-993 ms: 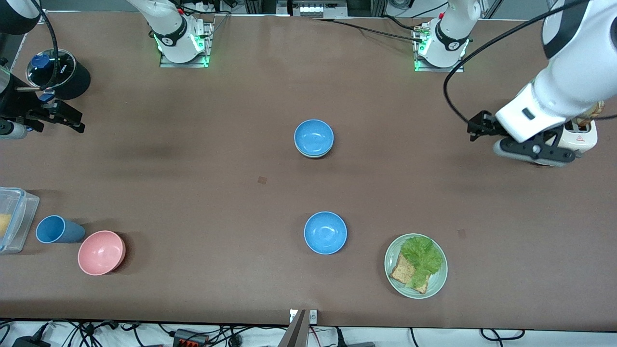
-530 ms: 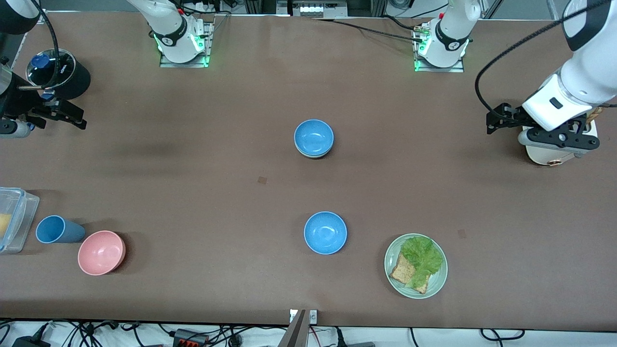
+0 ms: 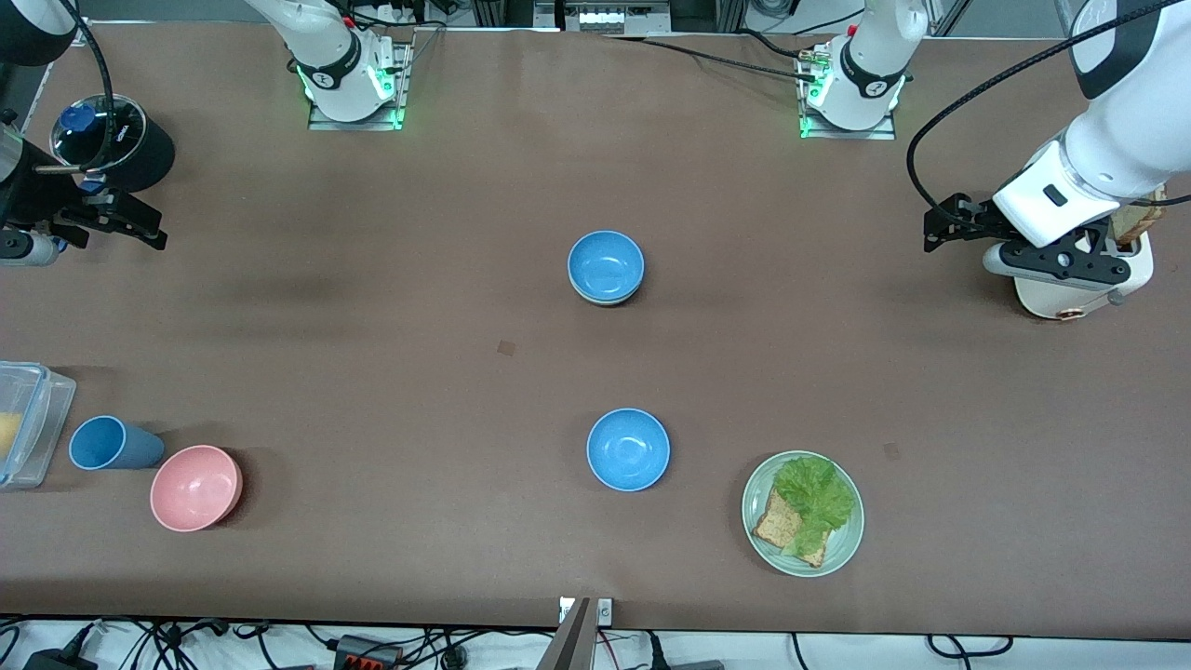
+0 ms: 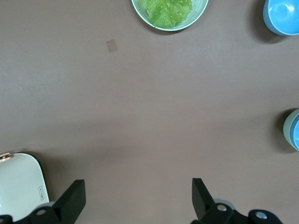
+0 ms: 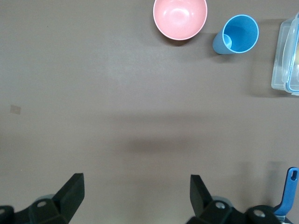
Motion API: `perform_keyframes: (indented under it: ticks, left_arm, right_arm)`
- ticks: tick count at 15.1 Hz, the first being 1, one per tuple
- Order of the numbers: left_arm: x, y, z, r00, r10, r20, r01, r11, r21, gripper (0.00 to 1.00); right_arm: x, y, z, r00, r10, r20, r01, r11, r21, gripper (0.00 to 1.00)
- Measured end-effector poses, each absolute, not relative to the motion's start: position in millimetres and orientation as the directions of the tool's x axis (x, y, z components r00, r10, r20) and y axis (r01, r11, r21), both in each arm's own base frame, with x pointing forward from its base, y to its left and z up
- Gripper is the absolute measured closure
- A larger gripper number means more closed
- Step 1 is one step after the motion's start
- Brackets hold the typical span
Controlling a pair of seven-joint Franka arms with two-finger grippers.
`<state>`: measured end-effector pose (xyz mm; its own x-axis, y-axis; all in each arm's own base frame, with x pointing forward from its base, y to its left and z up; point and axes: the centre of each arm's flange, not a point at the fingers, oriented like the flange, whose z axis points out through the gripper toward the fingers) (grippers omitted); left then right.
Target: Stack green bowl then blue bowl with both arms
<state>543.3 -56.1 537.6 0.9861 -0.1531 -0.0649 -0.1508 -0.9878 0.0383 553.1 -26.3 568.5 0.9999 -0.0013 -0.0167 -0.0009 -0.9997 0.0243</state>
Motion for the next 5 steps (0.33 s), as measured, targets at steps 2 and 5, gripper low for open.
perform_keyframes:
  ticks: [2, 5]
  left_arm:
    - [542.4, -56.3, 536.9, 0.985, -0.154, -0.072, -0.152, -0.988, 0.039, 0.00]
    - [542.4, -56.5, 537.4, 0.985, -0.155, -0.072, -0.152, -0.988, 0.039, 0.00]
  right_arm:
    - [553.1, -26.3, 568.5, 1.000, -0.001, -0.017, -0.001, -1.000, 0.024, 0.00]
    - [553.1, -26.3, 568.5, 1.000, -0.001, -0.017, -0.001, -1.000, 0.024, 0.00]
